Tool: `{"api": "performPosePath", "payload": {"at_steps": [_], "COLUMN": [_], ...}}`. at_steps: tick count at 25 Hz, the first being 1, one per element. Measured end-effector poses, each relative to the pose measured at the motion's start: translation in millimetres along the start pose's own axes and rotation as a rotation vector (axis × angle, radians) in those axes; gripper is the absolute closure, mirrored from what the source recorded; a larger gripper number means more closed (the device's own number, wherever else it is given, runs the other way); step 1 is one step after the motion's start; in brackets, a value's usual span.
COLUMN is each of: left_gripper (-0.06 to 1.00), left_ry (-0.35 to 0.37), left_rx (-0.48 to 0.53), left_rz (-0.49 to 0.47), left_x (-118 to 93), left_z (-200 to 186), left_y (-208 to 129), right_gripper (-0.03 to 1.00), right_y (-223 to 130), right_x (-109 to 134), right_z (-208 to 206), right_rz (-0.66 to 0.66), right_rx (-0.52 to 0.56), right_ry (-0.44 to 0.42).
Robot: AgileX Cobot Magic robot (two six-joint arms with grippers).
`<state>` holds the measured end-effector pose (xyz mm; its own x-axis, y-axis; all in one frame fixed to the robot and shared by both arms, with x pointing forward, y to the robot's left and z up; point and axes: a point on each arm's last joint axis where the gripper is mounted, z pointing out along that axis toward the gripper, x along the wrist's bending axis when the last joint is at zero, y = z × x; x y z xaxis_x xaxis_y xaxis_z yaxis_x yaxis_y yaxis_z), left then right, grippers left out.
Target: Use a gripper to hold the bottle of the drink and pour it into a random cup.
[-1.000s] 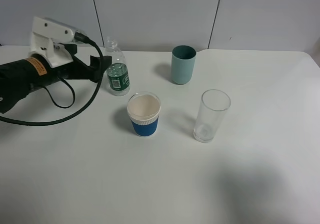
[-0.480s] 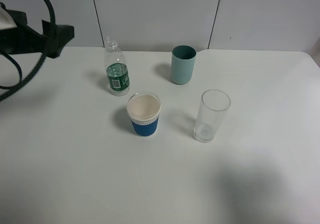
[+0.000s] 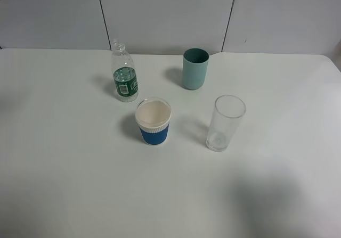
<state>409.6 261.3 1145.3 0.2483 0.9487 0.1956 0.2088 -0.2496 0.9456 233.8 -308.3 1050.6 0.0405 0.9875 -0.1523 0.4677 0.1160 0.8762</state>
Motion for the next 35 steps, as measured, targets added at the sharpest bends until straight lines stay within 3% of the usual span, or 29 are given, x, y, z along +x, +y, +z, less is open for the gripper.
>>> {"api": "performPosePath", "payload": {"at_steps": [9,18,23,27,35], "left_gripper": [-0.05,-0.05,-0.05,-0.05,-0.05], "left_ry": [0.061,0.094,0.110,0.120,0.156], "left_rx": [-0.003,-0.024,0.016,0.050,0.010], "left_rz": [0.040,-0.123,-0.203,-0.235,-0.247], "left_x": [8,11,12,12,13], "left_z": [-55,-110,-136,-148,-168], "left_y": [-3,-16,-30,-40,-47], "right_gripper": [0.23,0.23,0.23,0.23,0.23], "right_y": [0,0,0,0,0], "right_x": [0,0,0,0,0], "right_z": [0,0,0,0,0], "right_rz": [0.000,0.000,0.000,0.000,0.000], "right_rx": [0.000,0.000,0.000,0.000,0.000], "right_ry": [0.000,0.000,0.000,0.000,0.000]}}
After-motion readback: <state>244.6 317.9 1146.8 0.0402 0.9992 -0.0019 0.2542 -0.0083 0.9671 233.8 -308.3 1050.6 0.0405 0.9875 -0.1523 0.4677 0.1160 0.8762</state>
